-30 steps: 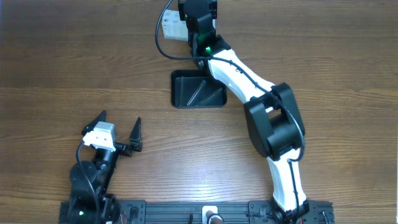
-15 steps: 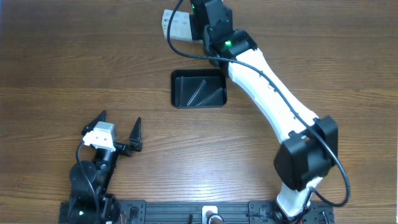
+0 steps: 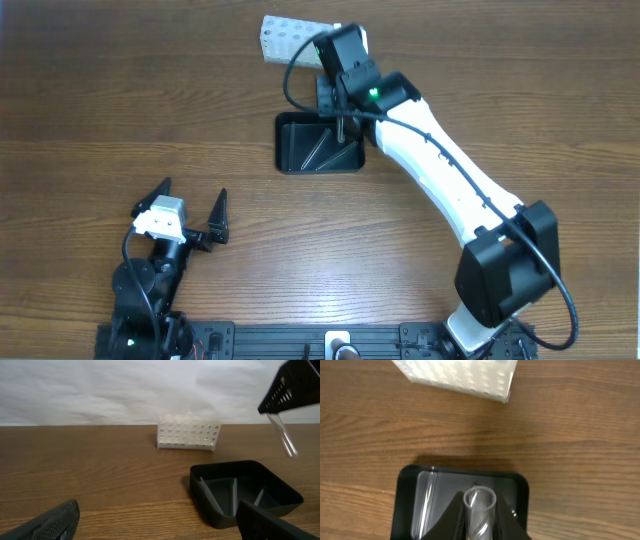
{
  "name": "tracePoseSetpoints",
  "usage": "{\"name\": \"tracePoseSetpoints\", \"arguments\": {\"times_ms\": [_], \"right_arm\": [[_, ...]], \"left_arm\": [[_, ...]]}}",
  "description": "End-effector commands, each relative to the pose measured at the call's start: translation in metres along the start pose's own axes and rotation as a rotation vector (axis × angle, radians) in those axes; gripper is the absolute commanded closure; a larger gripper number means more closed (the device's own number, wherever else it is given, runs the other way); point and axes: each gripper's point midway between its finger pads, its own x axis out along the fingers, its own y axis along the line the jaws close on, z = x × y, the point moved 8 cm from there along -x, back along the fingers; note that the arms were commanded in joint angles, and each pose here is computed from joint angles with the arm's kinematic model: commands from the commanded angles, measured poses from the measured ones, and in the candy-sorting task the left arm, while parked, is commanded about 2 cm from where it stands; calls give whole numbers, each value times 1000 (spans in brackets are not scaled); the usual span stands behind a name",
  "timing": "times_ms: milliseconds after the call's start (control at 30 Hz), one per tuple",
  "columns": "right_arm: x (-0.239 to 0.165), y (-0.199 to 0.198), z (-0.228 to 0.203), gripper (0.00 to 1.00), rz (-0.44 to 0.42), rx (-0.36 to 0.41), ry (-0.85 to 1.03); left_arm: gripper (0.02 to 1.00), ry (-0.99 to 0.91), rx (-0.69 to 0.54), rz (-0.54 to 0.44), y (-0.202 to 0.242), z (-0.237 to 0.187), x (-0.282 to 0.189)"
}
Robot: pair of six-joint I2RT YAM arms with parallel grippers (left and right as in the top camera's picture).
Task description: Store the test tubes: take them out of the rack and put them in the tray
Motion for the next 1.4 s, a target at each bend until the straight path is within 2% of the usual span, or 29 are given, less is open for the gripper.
{"name": "tracePoseSetpoints", "arguments": {"times_ms": [33,167,300,967,1400], "right_arm": [[-3,-2,-17,987,25,106,-16],[10,-4,-30,987,17,161,-25],[20,-11,-37,985,-34,197,-58],[64,-14,-61,965,-50,195,-51],[86,-14,-70,882,-62,231,-32]], "left_arm": [[20,-3,18,-7,0,-1,0],[20,-4,18,-8,0,-1,0],[23,-4,18,-8,0,-1,0],[20,-3,18,-7,0,-1,0],[20,-4,18,-8,0,-1,0]]}}
